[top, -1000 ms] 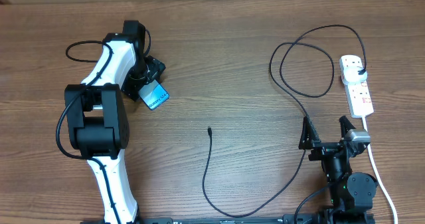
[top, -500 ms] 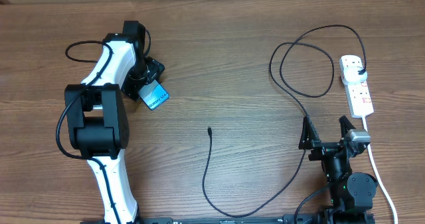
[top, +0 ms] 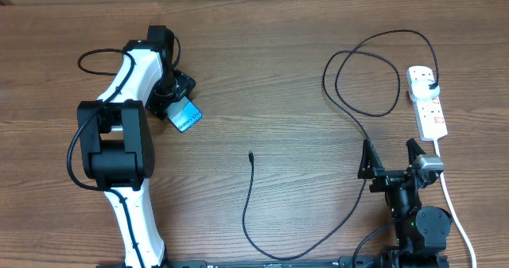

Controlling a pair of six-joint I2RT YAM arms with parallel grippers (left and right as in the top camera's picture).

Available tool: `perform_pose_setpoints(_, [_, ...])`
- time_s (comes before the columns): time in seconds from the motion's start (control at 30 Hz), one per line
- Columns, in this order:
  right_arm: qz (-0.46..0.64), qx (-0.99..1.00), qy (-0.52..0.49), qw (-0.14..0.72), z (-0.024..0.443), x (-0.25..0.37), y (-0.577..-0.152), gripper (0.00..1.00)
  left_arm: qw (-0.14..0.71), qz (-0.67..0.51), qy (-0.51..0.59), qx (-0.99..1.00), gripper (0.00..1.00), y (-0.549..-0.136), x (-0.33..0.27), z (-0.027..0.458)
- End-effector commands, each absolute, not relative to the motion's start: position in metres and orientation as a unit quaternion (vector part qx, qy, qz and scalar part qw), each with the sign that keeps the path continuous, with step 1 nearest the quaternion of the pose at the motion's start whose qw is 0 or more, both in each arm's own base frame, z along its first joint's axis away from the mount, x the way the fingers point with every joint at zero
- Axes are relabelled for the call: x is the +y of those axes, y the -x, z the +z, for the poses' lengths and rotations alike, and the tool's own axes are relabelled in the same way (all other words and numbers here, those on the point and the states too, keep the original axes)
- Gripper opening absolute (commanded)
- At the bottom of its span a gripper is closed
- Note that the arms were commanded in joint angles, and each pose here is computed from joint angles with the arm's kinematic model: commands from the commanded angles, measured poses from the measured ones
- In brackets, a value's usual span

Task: Plug charger to phone and switch on socket

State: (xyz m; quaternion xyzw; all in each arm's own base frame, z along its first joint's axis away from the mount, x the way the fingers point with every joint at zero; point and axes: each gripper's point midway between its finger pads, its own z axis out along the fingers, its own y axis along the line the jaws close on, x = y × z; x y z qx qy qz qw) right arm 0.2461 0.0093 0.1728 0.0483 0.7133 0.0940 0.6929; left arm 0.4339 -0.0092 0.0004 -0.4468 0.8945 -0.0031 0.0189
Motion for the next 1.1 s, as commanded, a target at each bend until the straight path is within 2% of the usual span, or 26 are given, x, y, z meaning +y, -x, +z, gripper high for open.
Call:
perform_pose_setpoints(0.0, [0.092,0.712,-0.047,0.694,0.1707,0.0095,-0.2461,1.00,-0.007,-0.007,0.453,0.891,0.84,-0.4237,-0.0167,-0.0170])
perform_pose_setpoints(0.37, [0.092,0.713,-0.047,0.694,0.1706,0.0094,-0.2461,1.00,-0.007,-0.007,0.453,0.891,0.78,-0.4237,-0.0167,-0.0170])
perform_pose_setpoints(0.87, [0.092,0.713,-0.047,0.694,0.1706,0.0095,-0.2461,1.00,-0.007,-0.007,0.453,0.891,0.60,-0.4239,-0.0166,-0.0170])
perform_pose_setpoints(1.07, [0.092,0.713,-0.047,0.694,0.1706,0.0094,-0.2461,1.00,-0.004,-0.008,0.453,0.891,0.57,-0.4253,-0.0167,-0.0170])
